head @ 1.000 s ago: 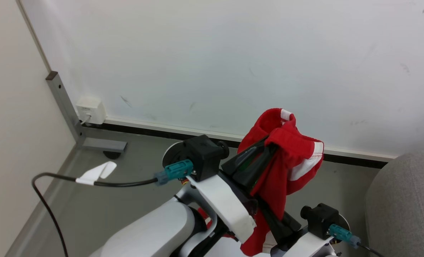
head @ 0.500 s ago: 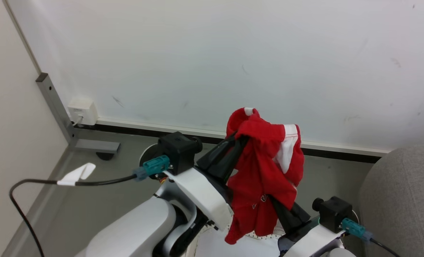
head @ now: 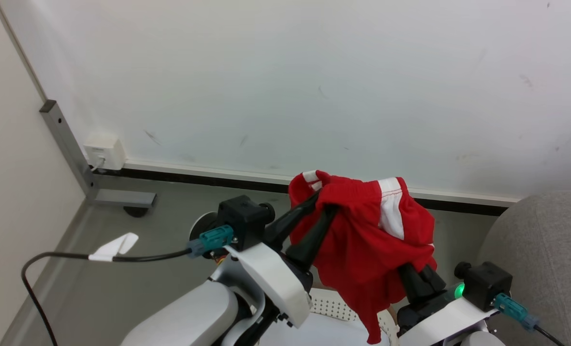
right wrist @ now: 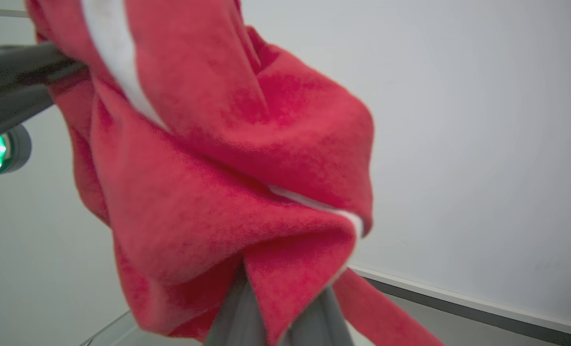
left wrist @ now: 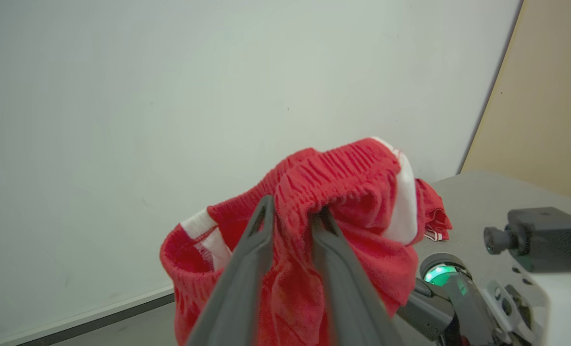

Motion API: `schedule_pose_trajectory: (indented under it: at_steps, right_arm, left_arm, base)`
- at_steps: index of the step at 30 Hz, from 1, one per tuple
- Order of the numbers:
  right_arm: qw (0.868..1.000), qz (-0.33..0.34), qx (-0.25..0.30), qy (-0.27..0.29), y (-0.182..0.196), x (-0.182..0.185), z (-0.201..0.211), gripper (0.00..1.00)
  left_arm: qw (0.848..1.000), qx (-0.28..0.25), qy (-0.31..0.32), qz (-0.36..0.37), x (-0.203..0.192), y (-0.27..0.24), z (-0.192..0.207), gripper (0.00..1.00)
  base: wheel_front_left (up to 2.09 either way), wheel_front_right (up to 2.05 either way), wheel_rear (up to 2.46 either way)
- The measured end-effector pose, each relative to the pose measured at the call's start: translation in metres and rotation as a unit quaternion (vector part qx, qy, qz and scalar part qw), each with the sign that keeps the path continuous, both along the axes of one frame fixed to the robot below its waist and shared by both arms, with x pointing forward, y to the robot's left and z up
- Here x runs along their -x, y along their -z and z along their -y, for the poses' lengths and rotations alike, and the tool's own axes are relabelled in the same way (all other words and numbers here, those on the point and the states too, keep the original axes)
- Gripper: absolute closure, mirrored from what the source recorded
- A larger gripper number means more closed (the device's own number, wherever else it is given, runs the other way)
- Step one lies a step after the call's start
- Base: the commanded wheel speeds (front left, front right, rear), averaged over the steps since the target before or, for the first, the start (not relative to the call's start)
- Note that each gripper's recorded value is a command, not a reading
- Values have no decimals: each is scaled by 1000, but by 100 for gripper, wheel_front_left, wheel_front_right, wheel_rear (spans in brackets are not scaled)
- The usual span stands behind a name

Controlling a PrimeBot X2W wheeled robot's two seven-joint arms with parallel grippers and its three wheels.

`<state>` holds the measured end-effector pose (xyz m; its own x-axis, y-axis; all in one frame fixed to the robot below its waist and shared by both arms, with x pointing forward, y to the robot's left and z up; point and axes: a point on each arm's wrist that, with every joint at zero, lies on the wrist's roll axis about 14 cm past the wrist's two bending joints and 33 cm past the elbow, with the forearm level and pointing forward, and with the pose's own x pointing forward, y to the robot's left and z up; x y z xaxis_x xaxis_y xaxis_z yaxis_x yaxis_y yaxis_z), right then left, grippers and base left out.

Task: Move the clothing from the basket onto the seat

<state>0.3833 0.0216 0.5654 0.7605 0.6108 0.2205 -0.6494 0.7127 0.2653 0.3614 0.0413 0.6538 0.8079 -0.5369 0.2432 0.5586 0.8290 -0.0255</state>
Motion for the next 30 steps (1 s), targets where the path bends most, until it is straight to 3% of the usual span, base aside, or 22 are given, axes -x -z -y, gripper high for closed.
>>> schedule_pose_trajectory:
  at_steps: [8,18,23,30]
  right_arm:
    - [999,12,-17,37,-12,-9,23,100]
    - [992,38,-32,119,-30,-22,81,100]
    - [980,66,-33,187,-47,-24,134,100]
    - [952,94,-24,289,-65,-6,215,100]
  left_arm:
    - [1000,-5,2,-13,-2,13,2,0]
    - [999,-12,45,-26,-4,33,29,0]
    - [995,-18,90,-30,-4,42,59,0]
    - [986,-22,159,-40,-3,56,104,0]
  base:
    - [0,0,0]
    - [0,0,0]
    - [0,0,0]
    - [0,0,0]
